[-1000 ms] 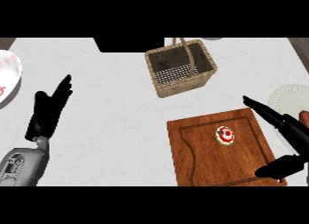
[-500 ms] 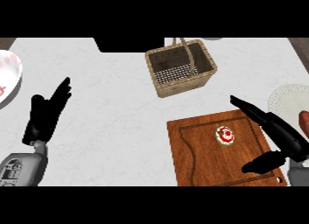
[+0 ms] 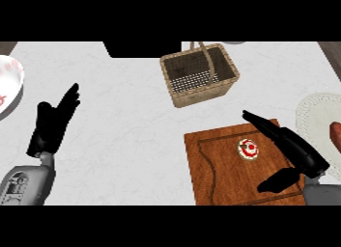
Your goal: Pick the cupcake from the cutting board and place it in the basket
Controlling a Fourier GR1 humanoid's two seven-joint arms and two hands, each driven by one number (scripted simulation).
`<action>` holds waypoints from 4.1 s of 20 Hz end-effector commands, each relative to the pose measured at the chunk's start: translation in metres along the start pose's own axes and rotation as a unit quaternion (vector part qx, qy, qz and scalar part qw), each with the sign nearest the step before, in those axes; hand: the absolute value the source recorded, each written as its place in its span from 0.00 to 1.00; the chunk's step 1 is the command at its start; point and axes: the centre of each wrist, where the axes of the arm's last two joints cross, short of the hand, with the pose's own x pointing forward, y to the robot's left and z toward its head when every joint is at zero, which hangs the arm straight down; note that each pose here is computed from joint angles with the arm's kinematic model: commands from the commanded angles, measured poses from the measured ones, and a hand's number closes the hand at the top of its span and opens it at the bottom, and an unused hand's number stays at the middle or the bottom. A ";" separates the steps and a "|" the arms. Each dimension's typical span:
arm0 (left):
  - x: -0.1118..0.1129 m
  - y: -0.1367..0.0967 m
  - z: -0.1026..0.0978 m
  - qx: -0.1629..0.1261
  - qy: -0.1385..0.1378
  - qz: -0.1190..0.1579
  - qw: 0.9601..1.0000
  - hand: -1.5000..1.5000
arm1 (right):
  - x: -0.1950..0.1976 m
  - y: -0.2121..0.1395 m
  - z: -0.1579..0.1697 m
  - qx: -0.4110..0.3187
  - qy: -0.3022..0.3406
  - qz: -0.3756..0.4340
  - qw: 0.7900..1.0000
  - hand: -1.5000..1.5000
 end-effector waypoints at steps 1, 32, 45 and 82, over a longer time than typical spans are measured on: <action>-0.005 0.003 0.000 -0.004 -0.013 -0.004 1.000 0.50 | -0.012 0.001 -0.007 0.011 0.002 -0.003 1.000 0.00; 0.026 -0.033 -0.009 -0.058 -0.030 -0.015 0.998 0.50 | 0.181 0.053 -0.170 0.002 0.159 0.356 0.921 1.00; 0.031 -0.049 -0.019 -0.076 -0.032 -0.013 0.997 0.50 | 0.313 -0.012 -0.179 -0.182 0.105 0.083 0.974 1.00; -0.008 -0.015 0.002 -0.019 -0.010 0.000 1.000 0.50 | 0.434 -0.181 -0.229 -0.302 0.286 0.238 0.878 1.00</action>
